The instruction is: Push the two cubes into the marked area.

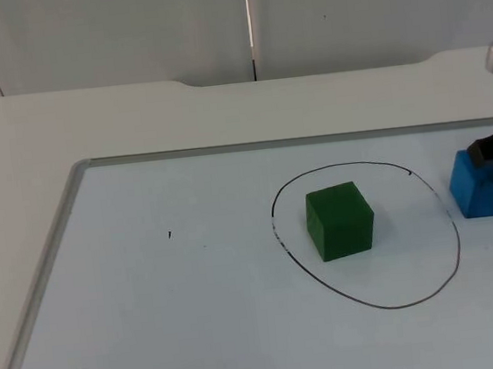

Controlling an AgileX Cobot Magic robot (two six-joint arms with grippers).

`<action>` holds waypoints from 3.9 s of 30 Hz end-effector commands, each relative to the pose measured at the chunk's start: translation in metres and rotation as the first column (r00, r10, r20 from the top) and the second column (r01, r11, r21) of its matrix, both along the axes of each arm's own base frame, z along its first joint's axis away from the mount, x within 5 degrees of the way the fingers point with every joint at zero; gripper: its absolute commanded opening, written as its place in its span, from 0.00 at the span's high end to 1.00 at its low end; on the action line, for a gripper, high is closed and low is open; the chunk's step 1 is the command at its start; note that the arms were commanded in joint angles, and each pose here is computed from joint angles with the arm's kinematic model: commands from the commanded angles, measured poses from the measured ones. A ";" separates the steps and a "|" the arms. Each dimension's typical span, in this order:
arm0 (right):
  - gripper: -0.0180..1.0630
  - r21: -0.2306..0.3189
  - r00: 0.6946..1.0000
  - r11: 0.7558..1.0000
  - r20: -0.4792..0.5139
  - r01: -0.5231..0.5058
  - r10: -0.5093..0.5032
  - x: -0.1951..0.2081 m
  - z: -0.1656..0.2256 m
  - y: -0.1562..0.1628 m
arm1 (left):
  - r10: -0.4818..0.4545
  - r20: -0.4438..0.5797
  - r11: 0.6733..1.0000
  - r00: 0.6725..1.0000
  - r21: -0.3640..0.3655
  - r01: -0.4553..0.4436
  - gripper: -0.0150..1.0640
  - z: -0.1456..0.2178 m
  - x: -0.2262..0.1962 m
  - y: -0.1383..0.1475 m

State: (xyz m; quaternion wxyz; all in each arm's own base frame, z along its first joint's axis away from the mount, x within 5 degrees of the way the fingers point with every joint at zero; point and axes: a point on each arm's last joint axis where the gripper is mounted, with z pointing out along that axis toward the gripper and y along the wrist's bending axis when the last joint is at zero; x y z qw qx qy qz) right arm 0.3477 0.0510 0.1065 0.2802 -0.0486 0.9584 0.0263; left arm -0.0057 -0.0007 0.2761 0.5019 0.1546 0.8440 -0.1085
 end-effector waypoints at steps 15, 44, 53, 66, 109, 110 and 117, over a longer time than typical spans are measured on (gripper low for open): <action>0.98 0.015 0.998 0.998 0.023 -0.063 0.062 -0.004 0.001 0.028 | 0.005 -0.004 1.000 1.000 -0.005 -0.005 0.99 -0.002 0.000 0.000; 0.98 0.046 0.997 0.996 0.022 -0.081 0.080 -0.009 0.001 0.049 | 0.005 -0.004 1.000 1.000 -0.005 -0.005 0.99 -0.002 0.000 0.000; 0.98 0.063 0.995 0.994 0.044 -0.092 0.089 -0.010 0.002 0.059 | 0.005 -0.004 1.000 1.000 -0.005 -0.005 0.99 -0.002 0.000 0.000; 0.98 0.074 0.995 0.993 0.041 -0.089 0.086 -0.012 0.002 0.063 | 0.005 -0.004 1.000 1.000 -0.005 -0.005 0.99 -0.002 0.000 0.000; 0.98 0.055 0.914 0.965 0.340 -0.256 0.223 -0.046 0.134 0.077 | 0.005 -0.004 1.000 1.000 -0.005 -0.005 0.99 -0.002 0.000 0.000; 0.98 0.049 0.902 0.963 0.365 -0.264 0.229 -0.051 0.145 0.075 | 0.005 -0.004 1.000 1.000 -0.005 -0.005 0.99 -0.002 0.000 0.000; 0.98 0.032 0.854 0.958 0.462 -0.284 0.238 -0.088 0.202 0.059 | 0.005 -0.004 1.000 1.000 -0.005 -0.005 0.99 -0.002 0.000 0.000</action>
